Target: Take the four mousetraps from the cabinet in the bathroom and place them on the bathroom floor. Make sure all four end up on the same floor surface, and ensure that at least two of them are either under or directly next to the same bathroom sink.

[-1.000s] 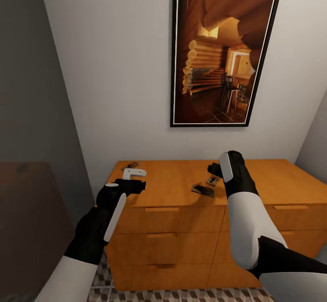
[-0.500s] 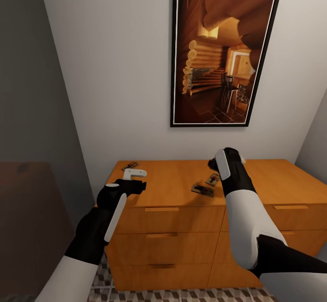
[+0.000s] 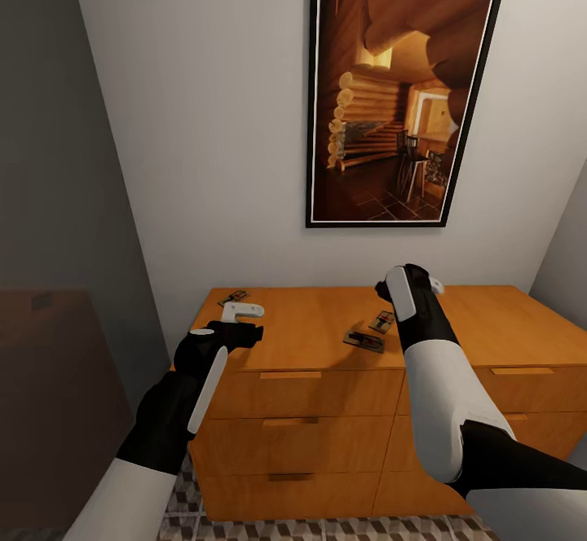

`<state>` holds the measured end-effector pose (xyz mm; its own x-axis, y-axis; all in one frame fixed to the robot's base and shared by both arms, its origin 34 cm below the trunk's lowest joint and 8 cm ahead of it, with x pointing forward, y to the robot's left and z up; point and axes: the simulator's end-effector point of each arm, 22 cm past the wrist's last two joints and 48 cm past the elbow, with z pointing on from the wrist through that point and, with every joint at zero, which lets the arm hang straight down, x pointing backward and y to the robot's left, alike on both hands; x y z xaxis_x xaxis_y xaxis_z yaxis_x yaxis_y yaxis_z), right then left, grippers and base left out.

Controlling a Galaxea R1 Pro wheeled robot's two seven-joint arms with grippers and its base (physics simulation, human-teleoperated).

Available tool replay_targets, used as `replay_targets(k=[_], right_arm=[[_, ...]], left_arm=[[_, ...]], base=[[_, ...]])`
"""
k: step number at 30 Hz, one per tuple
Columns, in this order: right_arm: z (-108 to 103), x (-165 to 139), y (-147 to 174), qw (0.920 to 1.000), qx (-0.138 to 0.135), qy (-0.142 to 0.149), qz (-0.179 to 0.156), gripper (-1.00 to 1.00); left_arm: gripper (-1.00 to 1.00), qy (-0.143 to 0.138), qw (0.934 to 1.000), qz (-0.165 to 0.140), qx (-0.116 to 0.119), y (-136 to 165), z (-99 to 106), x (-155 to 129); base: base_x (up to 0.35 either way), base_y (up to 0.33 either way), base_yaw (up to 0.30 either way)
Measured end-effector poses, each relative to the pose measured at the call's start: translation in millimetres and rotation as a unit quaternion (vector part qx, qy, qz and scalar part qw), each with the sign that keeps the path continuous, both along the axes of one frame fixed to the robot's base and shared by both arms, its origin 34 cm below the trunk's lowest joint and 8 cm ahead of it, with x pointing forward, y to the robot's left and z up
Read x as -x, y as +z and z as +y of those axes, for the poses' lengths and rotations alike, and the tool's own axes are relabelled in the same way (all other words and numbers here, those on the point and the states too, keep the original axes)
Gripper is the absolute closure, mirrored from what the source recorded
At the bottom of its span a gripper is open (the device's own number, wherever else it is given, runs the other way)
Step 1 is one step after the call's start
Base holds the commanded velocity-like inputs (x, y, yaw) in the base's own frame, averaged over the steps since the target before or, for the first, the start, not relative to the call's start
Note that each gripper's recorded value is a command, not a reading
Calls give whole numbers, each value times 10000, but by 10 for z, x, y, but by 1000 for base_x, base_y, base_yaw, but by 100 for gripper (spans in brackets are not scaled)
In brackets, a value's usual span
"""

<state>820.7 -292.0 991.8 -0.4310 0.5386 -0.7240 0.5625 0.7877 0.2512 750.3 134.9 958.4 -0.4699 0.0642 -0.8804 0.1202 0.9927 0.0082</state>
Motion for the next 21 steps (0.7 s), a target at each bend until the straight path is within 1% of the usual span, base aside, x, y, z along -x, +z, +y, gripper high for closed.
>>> replay_targets(k=[5, 6, 8, 16, 21], right_arm=[[-42, 19, -4, 9996, -117, -261, -55, -100], [-62, 25, -14, 9992, -138, -362, -73, -100], [-71, 30, -39, 9989, -157, -440, -72, -100], [-56, 49, -166, 9984, -187, -535, 24, -100], [-23, 49, -216, 9979, -297, -570, 37, -100]], left_arm=[[-100, -8, 10000, 4, 9, -2, -5, 1], [-100, -11, 10000, 8, 11, -3, -7, 2], [-100, -12, 10000, 9, 10, -2, -7, 3], [-100, -19, 10000, 21, 44, -2, -19, 7], [-100, -21, 10000, 20, 59, 3, -27, 8]], base=[[0, 0, 0], [0, 0, 0], [0, 0, 0], [0, 0, 0], [0, 0, 0]])
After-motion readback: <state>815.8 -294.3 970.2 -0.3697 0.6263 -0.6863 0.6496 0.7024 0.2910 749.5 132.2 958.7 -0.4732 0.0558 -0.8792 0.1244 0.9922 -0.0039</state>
